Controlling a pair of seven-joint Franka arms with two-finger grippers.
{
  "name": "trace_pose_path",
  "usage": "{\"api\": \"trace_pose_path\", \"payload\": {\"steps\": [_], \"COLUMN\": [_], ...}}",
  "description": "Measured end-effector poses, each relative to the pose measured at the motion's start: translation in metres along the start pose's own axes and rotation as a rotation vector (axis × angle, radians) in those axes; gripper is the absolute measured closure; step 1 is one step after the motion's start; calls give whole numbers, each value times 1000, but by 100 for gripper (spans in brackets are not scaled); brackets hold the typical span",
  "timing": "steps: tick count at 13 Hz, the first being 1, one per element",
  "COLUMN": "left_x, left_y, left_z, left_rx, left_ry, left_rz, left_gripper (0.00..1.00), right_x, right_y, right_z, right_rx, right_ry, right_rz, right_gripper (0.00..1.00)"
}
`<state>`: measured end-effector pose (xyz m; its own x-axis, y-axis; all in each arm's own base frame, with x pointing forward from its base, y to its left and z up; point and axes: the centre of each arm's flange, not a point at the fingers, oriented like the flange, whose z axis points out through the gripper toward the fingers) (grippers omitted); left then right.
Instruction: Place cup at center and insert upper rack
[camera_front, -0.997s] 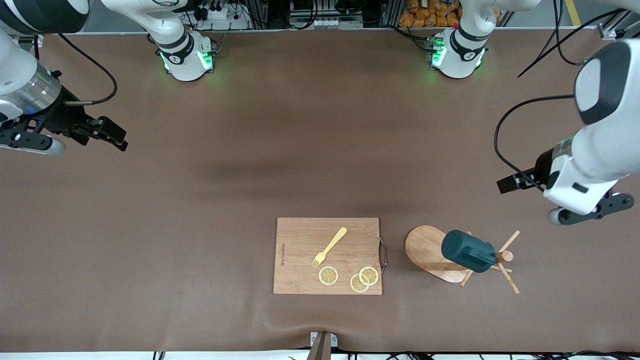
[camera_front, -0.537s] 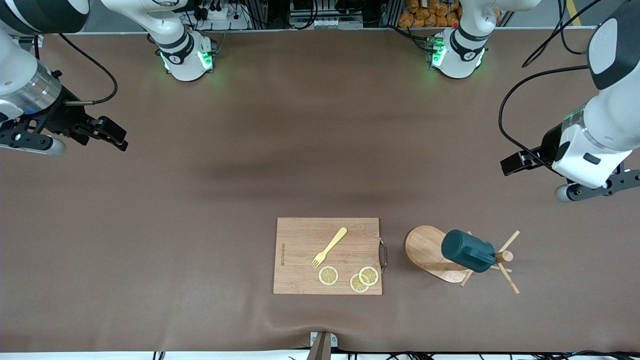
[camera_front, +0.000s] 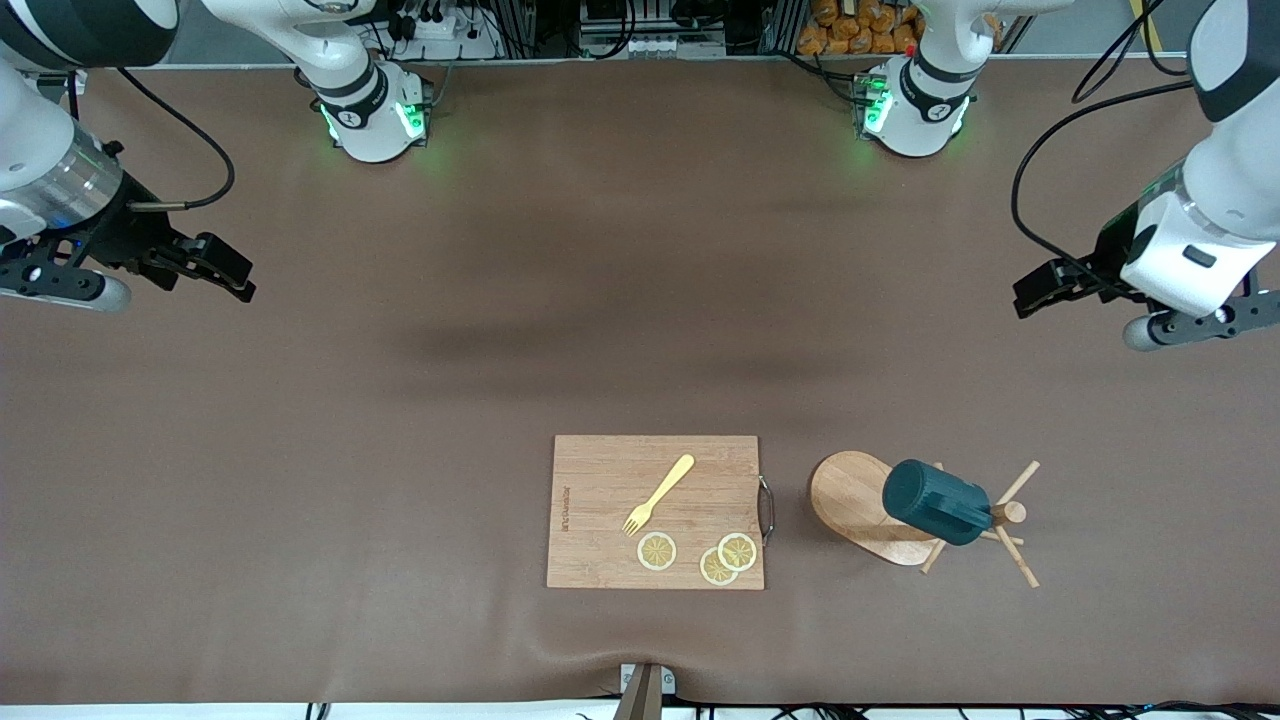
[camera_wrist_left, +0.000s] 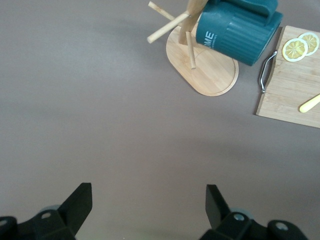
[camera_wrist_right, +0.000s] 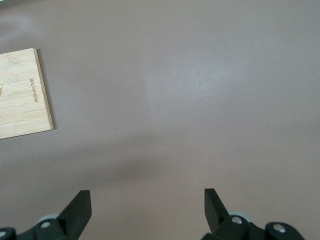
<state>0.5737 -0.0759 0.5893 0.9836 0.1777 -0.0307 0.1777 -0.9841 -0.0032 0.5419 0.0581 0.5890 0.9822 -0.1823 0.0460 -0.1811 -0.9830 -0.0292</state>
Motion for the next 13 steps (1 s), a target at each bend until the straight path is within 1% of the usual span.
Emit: {"api": "trace_pose_path", "payload": {"steps": [4,11,13], "left_x": [-2,-10,-11], "left_y": [-25,-26,-26], "left_z": [-9,-24,-35], "left_rx": [-1,-5,-10], "left_ry": [15,39,62], "left_rz": [19,19,20], "left_gripper": [0,0,0], "right_x": [0,0,0], "right_y": [0,1,1], "right_z": [1,1,1], "right_rx": [0,-1,-1], "right_ry": [-1,-2,-2], "right_rz": [0,2,2], "right_gripper": [0,0,0]}}
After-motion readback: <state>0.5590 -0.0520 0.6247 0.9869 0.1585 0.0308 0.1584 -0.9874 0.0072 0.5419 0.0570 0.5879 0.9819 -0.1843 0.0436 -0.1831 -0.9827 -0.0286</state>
